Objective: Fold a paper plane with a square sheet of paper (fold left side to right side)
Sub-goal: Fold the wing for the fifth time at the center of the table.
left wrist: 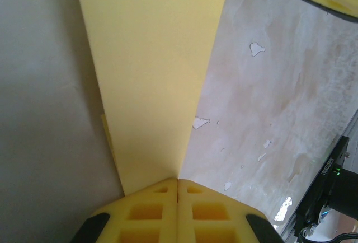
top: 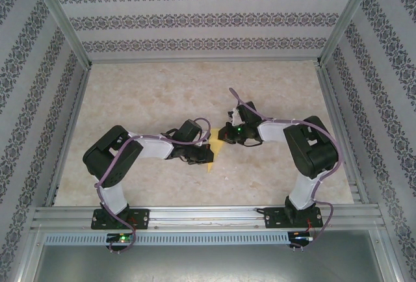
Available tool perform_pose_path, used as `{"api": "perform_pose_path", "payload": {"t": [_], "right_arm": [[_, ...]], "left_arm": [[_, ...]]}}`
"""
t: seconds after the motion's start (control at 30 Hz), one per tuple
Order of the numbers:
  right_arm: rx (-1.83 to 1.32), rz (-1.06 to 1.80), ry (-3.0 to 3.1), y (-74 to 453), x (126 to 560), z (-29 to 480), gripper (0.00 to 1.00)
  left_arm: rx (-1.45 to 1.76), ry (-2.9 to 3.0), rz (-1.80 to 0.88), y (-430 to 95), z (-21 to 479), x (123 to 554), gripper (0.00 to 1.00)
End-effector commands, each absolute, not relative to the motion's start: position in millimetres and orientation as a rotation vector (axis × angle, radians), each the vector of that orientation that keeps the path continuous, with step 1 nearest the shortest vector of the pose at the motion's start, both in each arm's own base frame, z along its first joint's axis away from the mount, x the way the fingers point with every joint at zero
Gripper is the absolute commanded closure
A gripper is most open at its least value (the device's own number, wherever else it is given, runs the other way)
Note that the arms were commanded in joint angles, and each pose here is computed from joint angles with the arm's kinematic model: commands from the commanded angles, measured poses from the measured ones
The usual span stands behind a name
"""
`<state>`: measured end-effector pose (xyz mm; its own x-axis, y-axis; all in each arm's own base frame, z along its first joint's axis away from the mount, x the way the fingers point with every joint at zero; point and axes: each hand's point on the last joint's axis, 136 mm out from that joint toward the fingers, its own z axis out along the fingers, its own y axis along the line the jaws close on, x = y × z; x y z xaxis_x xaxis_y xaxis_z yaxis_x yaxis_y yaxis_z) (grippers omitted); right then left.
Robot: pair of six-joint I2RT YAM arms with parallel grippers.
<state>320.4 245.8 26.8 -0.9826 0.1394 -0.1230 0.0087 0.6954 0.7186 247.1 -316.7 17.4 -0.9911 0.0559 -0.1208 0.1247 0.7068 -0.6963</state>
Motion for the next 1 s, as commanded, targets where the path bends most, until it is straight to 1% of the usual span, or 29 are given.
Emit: {"api": "perform_pose_path", "payload": {"t": [0.0,0.3,0.97], "right_arm": [[0.138,1.149,2.721,239.5,331.3,24.2,1.0],[0.187,1.157,2.741,228.8,339.0,10.4,1.0],[0.262,1.171,2.697,203.5,367.7,12.5,1.0]], "left_arm": [[0.092,2.957,-0.978,-287.0,-16.6,228.6,1.0],[0.076,2.958,-0.978,-285.4,-18.7,227.1,1.0],[0.059,2.95,-0.984,-284.2,-18.9,226.3,1.0]]}}
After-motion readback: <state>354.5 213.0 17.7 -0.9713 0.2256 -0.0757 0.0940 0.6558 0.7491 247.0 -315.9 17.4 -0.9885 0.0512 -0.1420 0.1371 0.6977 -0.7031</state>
